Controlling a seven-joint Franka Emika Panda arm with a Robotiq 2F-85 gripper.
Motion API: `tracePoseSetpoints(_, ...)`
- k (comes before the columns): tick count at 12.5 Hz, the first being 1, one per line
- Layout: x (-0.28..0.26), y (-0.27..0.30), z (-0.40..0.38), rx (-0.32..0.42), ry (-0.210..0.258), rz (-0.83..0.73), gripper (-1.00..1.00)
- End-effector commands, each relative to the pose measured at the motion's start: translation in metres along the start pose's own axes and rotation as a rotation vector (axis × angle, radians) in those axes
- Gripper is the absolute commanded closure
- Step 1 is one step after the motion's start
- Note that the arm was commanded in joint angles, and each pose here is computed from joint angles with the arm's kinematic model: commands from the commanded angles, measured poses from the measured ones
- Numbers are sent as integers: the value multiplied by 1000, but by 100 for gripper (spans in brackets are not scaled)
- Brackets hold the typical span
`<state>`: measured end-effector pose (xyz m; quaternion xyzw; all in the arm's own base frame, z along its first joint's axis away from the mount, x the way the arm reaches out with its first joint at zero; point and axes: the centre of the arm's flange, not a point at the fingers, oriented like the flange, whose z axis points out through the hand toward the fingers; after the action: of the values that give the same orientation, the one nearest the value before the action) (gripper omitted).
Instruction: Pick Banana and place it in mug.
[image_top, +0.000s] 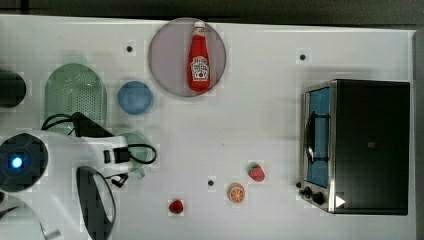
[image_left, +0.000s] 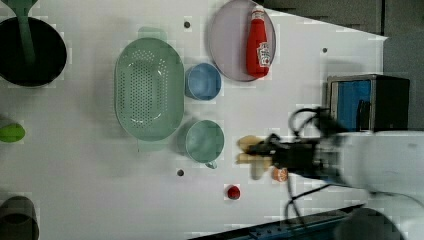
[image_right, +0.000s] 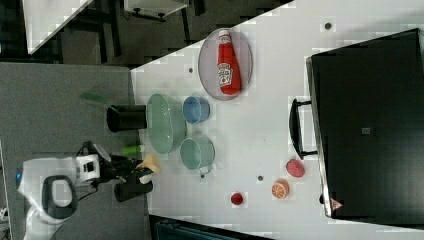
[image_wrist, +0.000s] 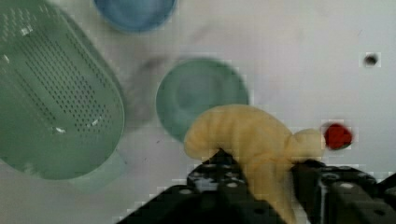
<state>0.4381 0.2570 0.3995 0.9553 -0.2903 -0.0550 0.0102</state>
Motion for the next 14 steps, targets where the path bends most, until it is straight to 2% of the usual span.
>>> tracePoseSetpoints(1, 13, -14, 23, 42, -35, 210, 26)
tracePoseSetpoints(4, 13, -30, 69, 60, -66, 254, 26)
tracePoseSetpoints(6, 18, -32, 97, 84, -48, 239, 26)
tracePoseSetpoints(8, 23, -26, 122, 78, -19, 211, 26)
tracePoseSetpoints(10, 28, -22, 137, 83, -8, 221, 26)
tracePoseSetpoints(11, 27, -20, 145, 79, -16, 222, 18)
tracePoseSetpoints(12, 26, -17, 154, 70, -25, 225, -2)
tracePoseSetpoints(14, 26, -21, 157, 108, -18, 224, -46)
